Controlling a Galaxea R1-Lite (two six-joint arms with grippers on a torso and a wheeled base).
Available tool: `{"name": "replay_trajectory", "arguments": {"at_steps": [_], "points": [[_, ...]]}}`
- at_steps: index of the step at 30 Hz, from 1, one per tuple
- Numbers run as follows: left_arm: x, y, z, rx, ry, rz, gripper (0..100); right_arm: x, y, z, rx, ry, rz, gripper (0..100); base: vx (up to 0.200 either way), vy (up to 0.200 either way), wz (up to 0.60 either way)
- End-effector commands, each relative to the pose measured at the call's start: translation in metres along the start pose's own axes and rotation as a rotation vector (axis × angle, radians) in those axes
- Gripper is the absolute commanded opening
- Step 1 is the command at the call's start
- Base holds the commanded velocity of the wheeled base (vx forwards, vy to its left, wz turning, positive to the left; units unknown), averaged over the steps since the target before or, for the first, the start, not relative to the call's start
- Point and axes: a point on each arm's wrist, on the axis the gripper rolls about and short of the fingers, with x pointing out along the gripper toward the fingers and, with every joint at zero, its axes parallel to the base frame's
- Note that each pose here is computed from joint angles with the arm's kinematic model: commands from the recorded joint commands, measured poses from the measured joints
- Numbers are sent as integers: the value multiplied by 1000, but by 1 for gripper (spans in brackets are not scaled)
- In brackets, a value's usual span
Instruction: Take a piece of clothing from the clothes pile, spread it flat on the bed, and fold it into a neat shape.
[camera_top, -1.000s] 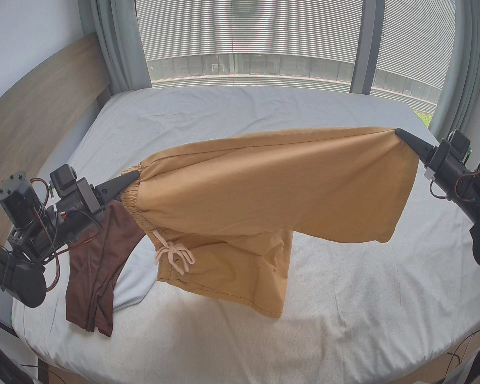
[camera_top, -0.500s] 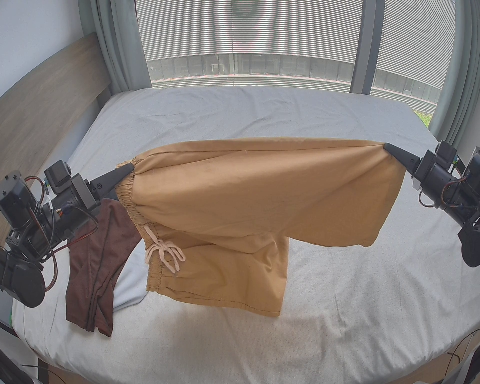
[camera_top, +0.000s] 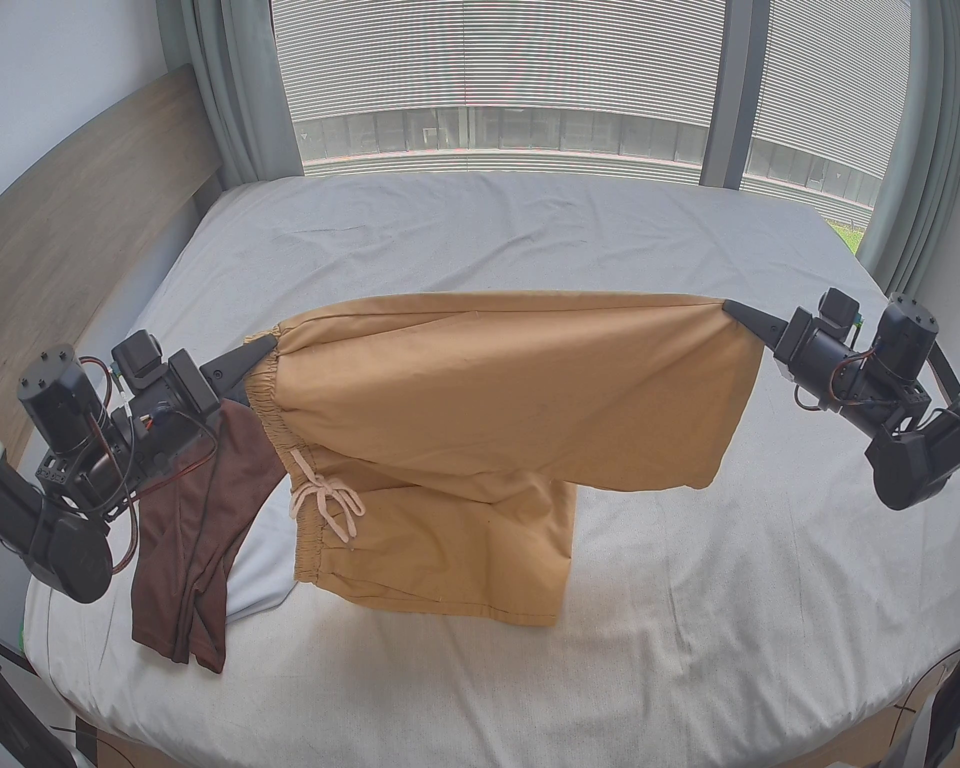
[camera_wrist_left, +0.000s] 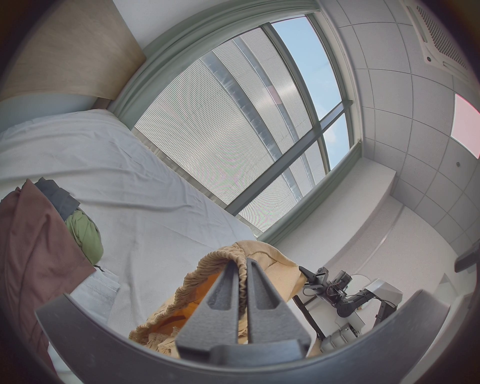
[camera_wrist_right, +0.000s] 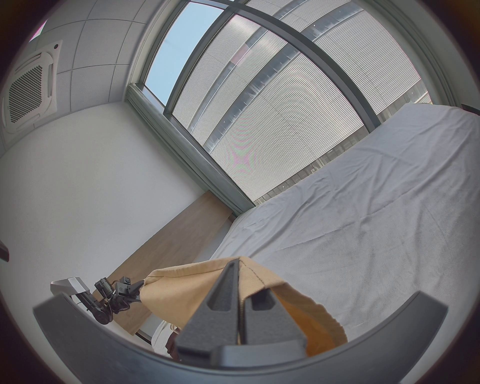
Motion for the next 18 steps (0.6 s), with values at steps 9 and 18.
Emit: {"name": "replay_trajectory", "arguments": {"at_steps": [9, 18], "points": [[37, 41, -5, -15, -44, 84, 0, 47, -47, -17, 8, 19, -3, 0, 0, 0, 0], [66, 75, -13, -10, -91, 120, 0, 70, -67, -19, 7, 18, -2, 0, 0, 0, 0]]}}
